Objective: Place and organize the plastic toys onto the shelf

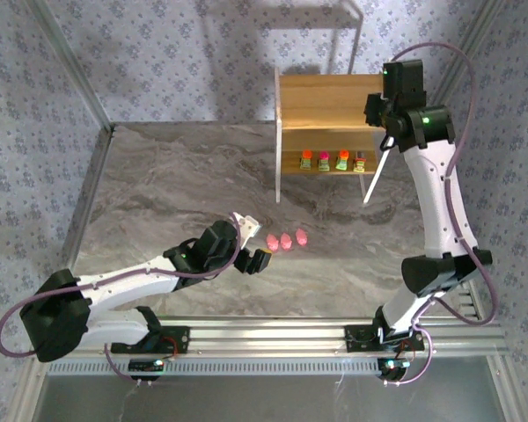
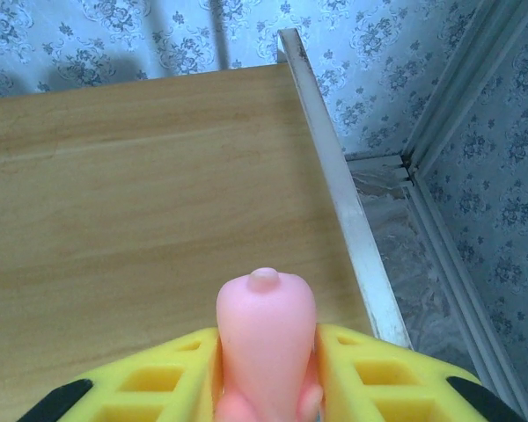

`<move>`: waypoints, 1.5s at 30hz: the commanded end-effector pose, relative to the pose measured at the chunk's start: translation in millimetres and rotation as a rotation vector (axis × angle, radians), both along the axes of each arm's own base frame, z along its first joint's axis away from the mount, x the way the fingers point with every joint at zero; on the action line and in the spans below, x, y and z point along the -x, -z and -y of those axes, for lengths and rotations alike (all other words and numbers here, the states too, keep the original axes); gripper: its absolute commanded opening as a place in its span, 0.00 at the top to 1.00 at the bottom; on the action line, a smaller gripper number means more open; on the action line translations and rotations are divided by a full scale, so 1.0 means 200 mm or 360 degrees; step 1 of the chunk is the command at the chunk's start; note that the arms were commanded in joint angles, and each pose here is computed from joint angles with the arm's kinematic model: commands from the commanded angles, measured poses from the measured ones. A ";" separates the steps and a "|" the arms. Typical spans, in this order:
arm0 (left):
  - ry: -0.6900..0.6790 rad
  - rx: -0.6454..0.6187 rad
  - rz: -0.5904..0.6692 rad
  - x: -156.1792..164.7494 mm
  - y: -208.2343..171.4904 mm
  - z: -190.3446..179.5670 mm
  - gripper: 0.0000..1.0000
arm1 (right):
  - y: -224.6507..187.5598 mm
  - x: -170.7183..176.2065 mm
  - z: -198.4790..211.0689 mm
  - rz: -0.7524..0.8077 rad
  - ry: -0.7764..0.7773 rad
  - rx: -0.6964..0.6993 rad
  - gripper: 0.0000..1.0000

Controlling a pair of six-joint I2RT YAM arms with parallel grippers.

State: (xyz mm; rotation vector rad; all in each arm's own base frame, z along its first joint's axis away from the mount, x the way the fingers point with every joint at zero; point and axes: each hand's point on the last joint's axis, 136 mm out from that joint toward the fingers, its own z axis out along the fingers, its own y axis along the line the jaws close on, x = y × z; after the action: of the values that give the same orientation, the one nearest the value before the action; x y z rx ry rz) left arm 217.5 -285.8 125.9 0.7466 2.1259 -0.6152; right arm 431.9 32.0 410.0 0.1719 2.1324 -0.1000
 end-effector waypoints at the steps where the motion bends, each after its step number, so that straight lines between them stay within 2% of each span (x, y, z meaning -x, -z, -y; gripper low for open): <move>1: 0.0012 0.0001 0.0044 -0.01 -0.04 0.02 0.12 | -0.01 0.00 0.01 -0.0029 -0.0016 -0.0010 0.68; 11: 0.0010 -0.0002 0.0039 -0.01 -0.04 0.02 0.12 | 0.04 -0.04 0.06 -0.0077 0.0017 -0.0004 0.68; 45: 0.0009 -0.0021 0.0030 -0.01 -0.03 0.02 0.12 | 0.19 -0.13 -0.01 -0.0204 -0.0046 -0.0015 0.68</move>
State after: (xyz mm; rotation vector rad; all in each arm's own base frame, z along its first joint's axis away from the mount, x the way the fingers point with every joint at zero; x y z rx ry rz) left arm 217.5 -284.8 122.8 0.7486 2.1363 -0.6054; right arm 457.8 30.5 375.2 0.1685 2.2371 -0.0894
